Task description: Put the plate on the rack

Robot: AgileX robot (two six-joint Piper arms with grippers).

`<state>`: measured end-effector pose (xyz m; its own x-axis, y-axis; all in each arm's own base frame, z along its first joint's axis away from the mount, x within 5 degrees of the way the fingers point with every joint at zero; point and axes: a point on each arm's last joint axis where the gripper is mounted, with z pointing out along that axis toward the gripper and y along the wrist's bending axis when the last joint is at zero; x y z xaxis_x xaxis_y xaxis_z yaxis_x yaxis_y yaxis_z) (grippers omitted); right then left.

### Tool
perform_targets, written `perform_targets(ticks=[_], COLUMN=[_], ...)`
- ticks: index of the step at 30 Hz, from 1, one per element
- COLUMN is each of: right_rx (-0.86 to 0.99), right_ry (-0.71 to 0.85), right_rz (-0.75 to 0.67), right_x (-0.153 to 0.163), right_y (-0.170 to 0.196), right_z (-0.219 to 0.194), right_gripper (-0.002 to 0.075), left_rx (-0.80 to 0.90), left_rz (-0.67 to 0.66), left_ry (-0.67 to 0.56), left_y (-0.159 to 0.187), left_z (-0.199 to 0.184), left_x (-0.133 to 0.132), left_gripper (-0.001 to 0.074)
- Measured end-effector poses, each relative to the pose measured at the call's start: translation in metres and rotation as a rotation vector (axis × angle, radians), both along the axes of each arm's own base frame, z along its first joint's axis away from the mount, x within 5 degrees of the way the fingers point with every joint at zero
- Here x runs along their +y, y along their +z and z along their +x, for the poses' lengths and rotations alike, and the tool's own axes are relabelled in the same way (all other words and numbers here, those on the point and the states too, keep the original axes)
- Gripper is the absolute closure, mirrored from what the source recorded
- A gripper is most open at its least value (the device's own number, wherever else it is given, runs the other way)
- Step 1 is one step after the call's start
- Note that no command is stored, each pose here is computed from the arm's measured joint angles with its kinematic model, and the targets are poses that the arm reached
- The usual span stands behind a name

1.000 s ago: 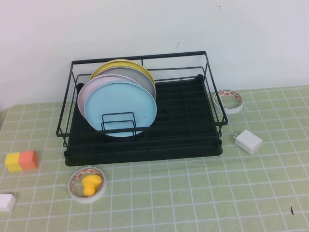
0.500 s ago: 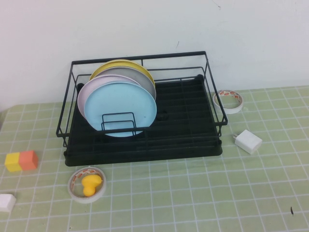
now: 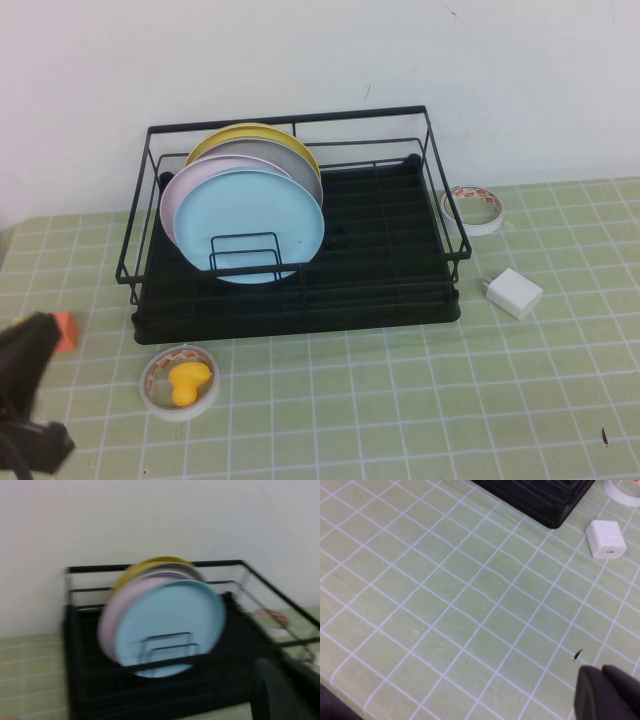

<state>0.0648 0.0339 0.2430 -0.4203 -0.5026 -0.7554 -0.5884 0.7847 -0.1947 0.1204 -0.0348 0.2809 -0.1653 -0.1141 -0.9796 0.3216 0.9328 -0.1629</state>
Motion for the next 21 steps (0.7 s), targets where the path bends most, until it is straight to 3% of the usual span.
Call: perform_targets(ticks=[5, 13, 21], right_rx=[0.000, 0.000, 0.000], right_ry=[0.000, 0.000, 0.000], right_rz=[0.000, 0.000, 0.000], right_x=[0.000, 0.000, 0.000], right_y=[0.000, 0.000, 0.000], right_z=[0.000, 0.000, 0.000], right_gripper=[0.0725, 0.0725, 0.0725], left_rx=[-0.005, -0.078, -0.237], left_rz=[-0.006, -0.004, 0.020], left_ry=[-0.099, -0.109, 0.147], left_y=[-0.002, 0.006, 0.021], left_z=[-0.004, -0.016, -0.041], left_x=[-0.008, -0.008, 0.017], left_gripper=[0.0736, 0.0736, 0.0736])
